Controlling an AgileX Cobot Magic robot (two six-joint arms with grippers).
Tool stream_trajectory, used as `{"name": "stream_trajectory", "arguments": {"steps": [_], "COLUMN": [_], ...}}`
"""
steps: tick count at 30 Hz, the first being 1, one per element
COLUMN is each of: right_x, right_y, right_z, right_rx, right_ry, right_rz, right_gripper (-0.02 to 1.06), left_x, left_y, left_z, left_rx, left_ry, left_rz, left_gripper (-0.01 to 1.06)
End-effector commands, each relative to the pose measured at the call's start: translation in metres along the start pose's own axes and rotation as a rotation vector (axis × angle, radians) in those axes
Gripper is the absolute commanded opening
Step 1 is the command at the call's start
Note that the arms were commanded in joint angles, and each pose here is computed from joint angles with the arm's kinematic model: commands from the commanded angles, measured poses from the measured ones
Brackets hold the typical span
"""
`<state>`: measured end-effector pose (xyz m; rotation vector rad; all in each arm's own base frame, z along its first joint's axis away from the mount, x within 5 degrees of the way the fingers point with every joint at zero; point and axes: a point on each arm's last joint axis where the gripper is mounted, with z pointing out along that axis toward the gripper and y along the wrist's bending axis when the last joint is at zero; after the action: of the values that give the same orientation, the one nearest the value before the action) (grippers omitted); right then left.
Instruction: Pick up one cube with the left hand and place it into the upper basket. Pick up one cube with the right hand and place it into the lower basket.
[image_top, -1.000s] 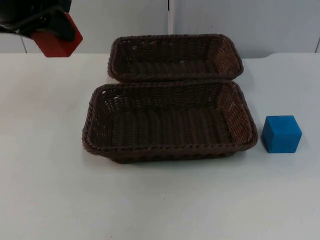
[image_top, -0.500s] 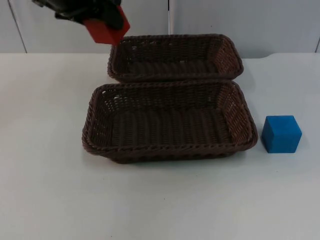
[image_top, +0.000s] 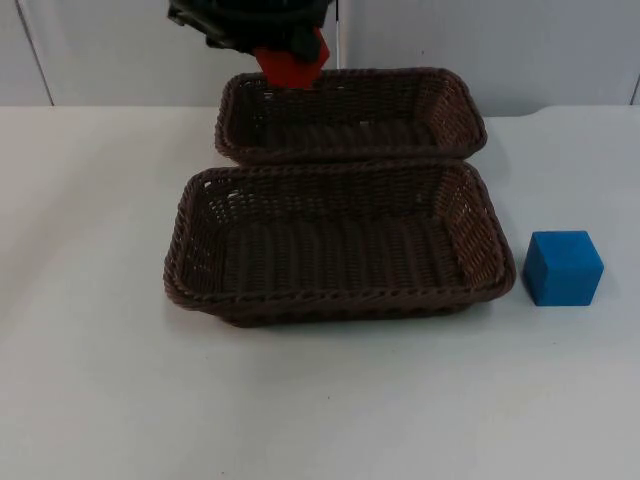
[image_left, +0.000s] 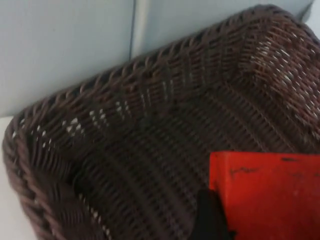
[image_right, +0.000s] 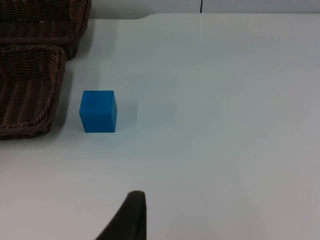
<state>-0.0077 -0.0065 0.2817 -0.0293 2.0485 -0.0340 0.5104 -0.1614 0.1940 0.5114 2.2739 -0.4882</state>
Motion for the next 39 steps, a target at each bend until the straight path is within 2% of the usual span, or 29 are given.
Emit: {"name": "stream_trajectory", "arguments": {"steps": [1, 9, 19, 22, 23, 27, 28, 30, 33, 39], "right_x": [0.001, 0.001, 0.001, 0.001, 0.001, 0.001, 0.001, 0.001, 0.001, 0.001], "right_y": [0.0, 0.0, 0.0, 0.0, 0.0, 0.0, 0.0, 0.0, 0.0, 0.0], "right_z": [0.001, 0.001, 0.001, 0.001, 0.001, 0.001, 0.001, 0.001, 0.001, 0.001], "right_rx": [0.003, 0.003, 0.003, 0.003, 0.003, 0.003, 0.003, 0.003, 0.003, 0.003], "right_ry": [-0.005, -0.005, -0.003, -0.003, -0.003, -0.003, -0.003, -0.003, -0.003, -0.003], "right_rz": [-0.001, -0.001, -0.001, -0.001, -0.001, -0.001, -0.001, -0.001, -0.001, -0.001], "right_gripper": [1.05, 1.05, 1.05, 1.05, 1.05, 1.05, 1.05, 1.05, 1.05, 1.05], "left_x": [-0.004, 0.008, 0.023, 0.027, 0.027, 0.027, 0.027, 0.027, 0.027, 0.028], "left_y": [-0.001, 0.013, 0.023, 0.024, 0.024, 0.025, 0.025, 0.025, 0.024, 0.023], "left_z": [0.008, 0.045, 0.064, 0.068, 0.068, 0.068, 0.068, 0.068, 0.068, 0.068], "left_rx": [0.003, -0.021, -0.059, -0.063, -0.063, -0.064, -0.064, -0.064, -0.059, -0.05], "left_ry": [-0.033, -0.061, -0.091, -0.084, -0.084, -0.086, -0.086, -0.086, -0.079, -0.067], "left_rz": [-0.031, -0.061, -0.103, -0.107, -0.107, -0.107, -0.107, -0.107, -0.107, -0.107], "left_gripper": [0.0, 0.0, 0.01, 0.14, 0.14, 0.41, 0.41, 0.54, 0.68, 0.73]}}
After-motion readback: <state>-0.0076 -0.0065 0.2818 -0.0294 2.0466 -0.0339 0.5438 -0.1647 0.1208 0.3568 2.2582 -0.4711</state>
